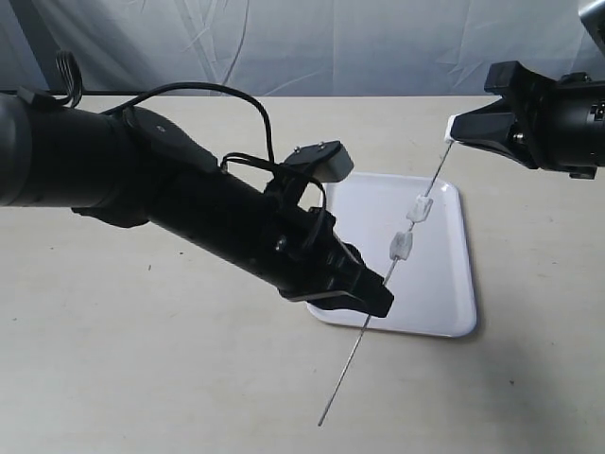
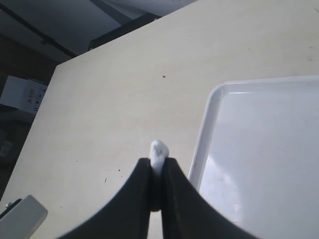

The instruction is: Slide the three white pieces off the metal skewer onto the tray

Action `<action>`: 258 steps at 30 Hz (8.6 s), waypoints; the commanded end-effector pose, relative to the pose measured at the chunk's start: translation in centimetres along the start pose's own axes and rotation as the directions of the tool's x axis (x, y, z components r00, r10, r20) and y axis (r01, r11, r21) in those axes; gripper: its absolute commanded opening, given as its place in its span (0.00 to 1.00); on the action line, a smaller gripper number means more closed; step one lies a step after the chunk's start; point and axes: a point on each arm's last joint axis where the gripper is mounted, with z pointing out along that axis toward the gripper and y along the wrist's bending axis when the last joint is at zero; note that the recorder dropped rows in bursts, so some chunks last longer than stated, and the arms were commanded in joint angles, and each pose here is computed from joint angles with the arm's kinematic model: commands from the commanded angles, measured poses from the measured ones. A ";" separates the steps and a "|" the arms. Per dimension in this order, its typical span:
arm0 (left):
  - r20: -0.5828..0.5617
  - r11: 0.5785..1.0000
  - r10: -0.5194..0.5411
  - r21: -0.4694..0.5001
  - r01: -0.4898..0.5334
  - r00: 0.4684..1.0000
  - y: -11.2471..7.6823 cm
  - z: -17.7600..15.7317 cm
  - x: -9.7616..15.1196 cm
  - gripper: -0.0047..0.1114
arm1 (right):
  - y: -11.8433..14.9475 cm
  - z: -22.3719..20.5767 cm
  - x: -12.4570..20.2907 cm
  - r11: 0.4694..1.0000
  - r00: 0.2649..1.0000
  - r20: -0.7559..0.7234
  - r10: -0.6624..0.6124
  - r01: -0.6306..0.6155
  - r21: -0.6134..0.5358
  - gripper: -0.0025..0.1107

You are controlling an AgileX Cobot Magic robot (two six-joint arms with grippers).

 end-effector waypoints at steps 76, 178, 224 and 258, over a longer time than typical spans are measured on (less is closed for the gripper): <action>0.012 0.997 0.048 -0.060 -0.047 0.999 1.3 -0.8 0.5 0.04 | 0.7 -0.3 -0.8 0.999 0.999 0.005 -0.037 0.037 -0.032 0.23; -0.098 0.969 -0.089 -0.239 0.063 0.991 4.9 -4.2 2.3 0.04 | -4.4 8.1 7.1 0.969 0.952 -0.302 0.042 0.034 0.245 0.26; 0.101 0.990 -0.092 -0.098 0.102 0.991 1.3 -0.8 -1.5 0.04 | 2.8 3.1 3.5 0.994 0.990 -0.097 -0.106 0.102 -0.048 0.19; 0.098 0.992 -0.066 -0.097 0.076 0.993 1.1 -1.0 -1.9 0.04 | 2.0 4.0 3.7 0.997 0.990 -0.115 -0.080 0.079 -0.012 0.18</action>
